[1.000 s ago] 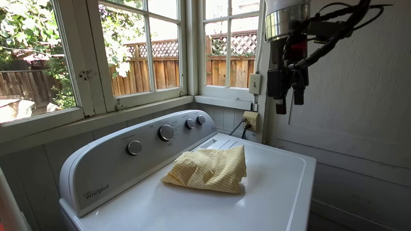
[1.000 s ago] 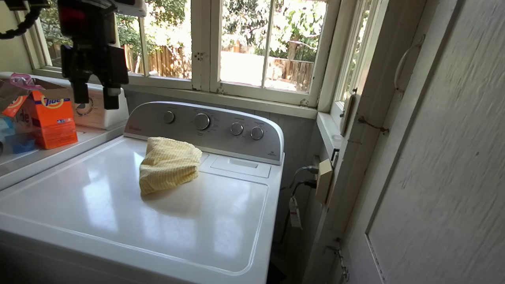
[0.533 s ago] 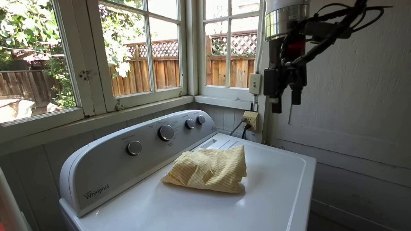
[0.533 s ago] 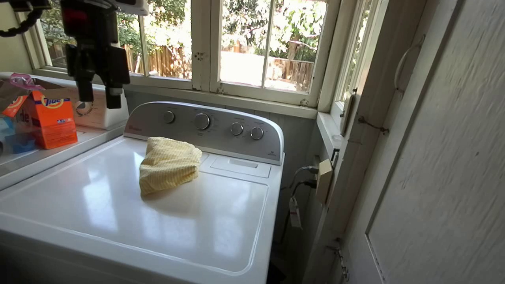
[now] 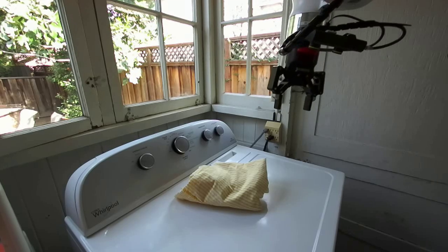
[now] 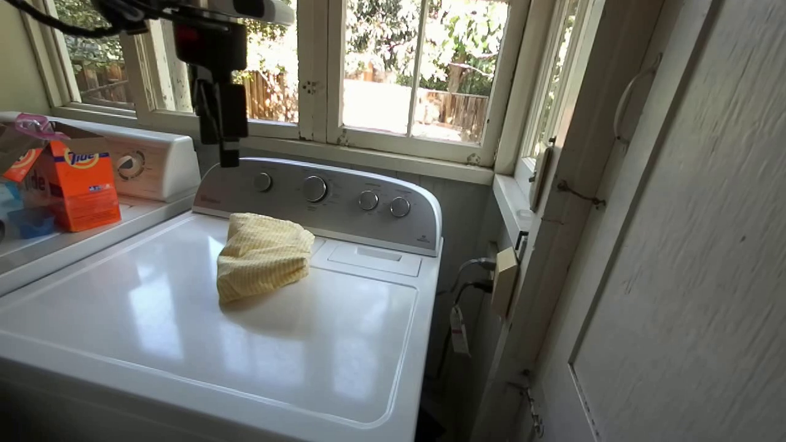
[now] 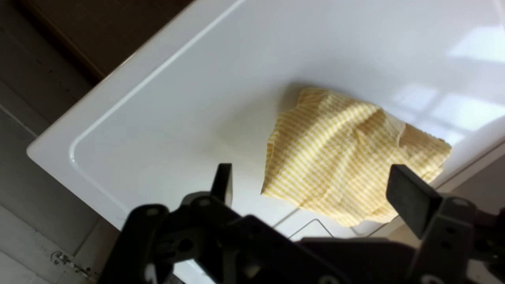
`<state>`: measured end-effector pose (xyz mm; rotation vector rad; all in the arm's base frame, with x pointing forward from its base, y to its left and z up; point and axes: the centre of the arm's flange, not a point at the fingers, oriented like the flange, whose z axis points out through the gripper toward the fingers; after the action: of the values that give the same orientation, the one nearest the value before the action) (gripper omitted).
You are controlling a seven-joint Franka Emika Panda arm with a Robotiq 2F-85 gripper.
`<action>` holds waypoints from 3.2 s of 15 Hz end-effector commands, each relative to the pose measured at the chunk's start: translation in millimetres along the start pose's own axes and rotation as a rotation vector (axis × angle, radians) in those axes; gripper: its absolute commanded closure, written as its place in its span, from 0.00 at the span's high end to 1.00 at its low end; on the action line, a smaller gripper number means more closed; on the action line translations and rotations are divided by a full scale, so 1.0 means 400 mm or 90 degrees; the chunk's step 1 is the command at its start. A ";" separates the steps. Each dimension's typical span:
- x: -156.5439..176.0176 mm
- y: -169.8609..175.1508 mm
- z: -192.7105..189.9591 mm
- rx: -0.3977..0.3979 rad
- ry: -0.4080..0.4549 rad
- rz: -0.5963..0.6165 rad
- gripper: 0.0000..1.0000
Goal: Unlatch the hook on the door
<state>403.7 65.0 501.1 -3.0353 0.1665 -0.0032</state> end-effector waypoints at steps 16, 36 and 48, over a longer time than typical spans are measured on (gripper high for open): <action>0.246 0.249 0.029 0.275 0.146 0.381 1.00; 0.329 0.510 0.041 0.503 0.426 0.840 1.00; 0.333 0.542 0.009 0.517 0.420 0.850 1.00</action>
<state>507.2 -149.6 485.7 -1.5782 1.6282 -0.7300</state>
